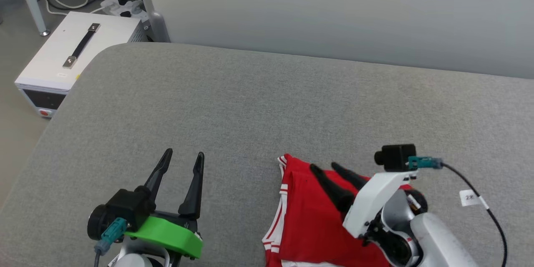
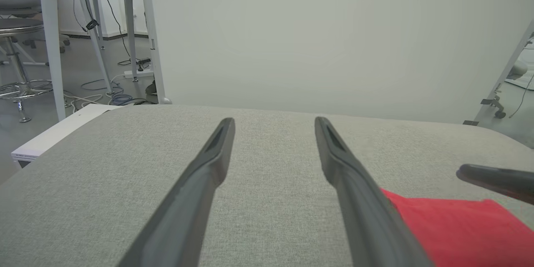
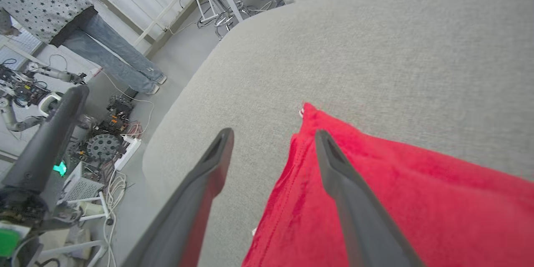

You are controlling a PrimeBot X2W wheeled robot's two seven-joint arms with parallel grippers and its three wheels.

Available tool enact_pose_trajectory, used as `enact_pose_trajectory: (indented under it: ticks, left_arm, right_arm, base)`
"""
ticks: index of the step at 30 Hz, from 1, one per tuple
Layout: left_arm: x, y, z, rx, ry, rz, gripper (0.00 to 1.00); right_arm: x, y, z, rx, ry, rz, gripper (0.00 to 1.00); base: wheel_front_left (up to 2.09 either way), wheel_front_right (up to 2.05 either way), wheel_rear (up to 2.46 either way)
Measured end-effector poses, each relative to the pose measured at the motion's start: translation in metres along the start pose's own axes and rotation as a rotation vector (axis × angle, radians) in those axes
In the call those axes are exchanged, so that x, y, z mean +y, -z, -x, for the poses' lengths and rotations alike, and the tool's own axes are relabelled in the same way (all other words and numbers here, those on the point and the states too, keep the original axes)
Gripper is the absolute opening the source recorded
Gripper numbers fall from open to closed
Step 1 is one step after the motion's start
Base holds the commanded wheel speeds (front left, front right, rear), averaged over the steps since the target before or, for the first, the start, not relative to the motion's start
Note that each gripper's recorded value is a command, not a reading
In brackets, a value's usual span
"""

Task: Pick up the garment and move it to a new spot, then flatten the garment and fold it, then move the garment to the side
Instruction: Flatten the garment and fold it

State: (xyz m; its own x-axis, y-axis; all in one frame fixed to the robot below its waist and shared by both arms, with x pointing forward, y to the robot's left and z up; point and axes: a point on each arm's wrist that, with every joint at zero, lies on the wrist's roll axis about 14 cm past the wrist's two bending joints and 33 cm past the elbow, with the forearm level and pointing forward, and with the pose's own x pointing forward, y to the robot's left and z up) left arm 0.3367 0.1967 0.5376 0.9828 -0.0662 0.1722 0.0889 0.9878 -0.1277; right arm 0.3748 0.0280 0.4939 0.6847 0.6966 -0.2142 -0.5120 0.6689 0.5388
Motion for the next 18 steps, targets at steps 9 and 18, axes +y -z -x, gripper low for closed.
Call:
enact_pose_trajectory:
  ticks: [9, 18]
  left_arm:
    - [-0.018, 0.0, -0.013, -0.007, 0.056, 0.021, 1.0]
    - [-0.035, 0.008, -0.025, 0.007, 0.1, 0.053, 1.0]
  right_arm:
    - [-0.059, -0.086, 0.055, -0.17, 0.217, 0.398, 1.0]
    - [-0.099, -0.137, 0.122, -0.371, 0.414, 0.624, 1.0]
  base:
    - [0.0, 0.0, 0.0]
    - [0.0, 0.0, 0.0]
